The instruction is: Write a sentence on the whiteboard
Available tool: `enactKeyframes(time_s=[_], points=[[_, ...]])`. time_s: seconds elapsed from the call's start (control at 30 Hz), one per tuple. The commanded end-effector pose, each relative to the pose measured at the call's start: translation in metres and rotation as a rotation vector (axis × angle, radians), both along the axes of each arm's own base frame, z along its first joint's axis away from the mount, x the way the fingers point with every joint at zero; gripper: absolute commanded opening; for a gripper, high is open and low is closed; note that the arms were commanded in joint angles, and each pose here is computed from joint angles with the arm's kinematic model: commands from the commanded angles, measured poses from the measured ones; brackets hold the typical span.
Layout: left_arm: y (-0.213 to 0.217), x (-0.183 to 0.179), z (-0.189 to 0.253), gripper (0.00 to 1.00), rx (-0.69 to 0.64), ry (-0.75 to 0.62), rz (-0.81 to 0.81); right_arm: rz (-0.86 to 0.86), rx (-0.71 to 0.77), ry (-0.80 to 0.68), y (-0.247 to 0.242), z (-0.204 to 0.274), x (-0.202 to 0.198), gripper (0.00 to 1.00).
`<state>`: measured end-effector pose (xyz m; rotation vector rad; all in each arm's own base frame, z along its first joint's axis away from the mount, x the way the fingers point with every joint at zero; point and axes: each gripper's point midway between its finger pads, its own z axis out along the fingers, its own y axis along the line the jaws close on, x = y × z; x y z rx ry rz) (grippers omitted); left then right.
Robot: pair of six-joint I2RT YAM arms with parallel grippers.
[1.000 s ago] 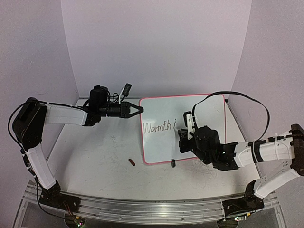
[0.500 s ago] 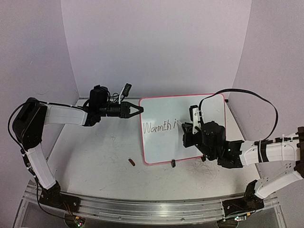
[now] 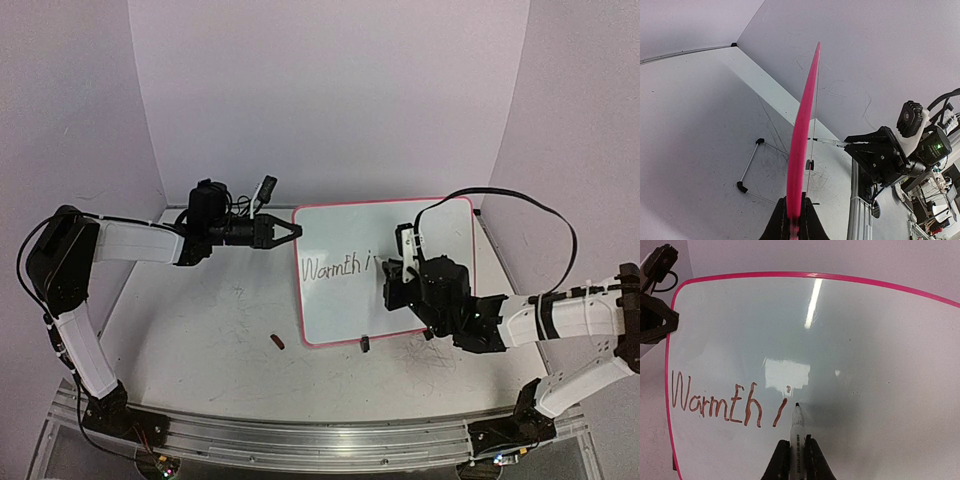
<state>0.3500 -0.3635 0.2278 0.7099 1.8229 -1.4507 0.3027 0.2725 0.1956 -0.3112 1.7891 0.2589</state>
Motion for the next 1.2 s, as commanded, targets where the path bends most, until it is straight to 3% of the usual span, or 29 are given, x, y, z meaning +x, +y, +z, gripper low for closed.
enactKeyframes(time_s=[0.0,1.17], points=[[-0.011,-0.012,-0.008,0.00,0.036,0.020,-0.026,-0.006,0.059,-0.055,0.006,0.027,0.008,0.00],[-0.010,-0.014,-0.005,0.00,0.032,0.012,-0.026,-0.026,0.014,0.073,0.002,-0.018,-0.010,0.00]])
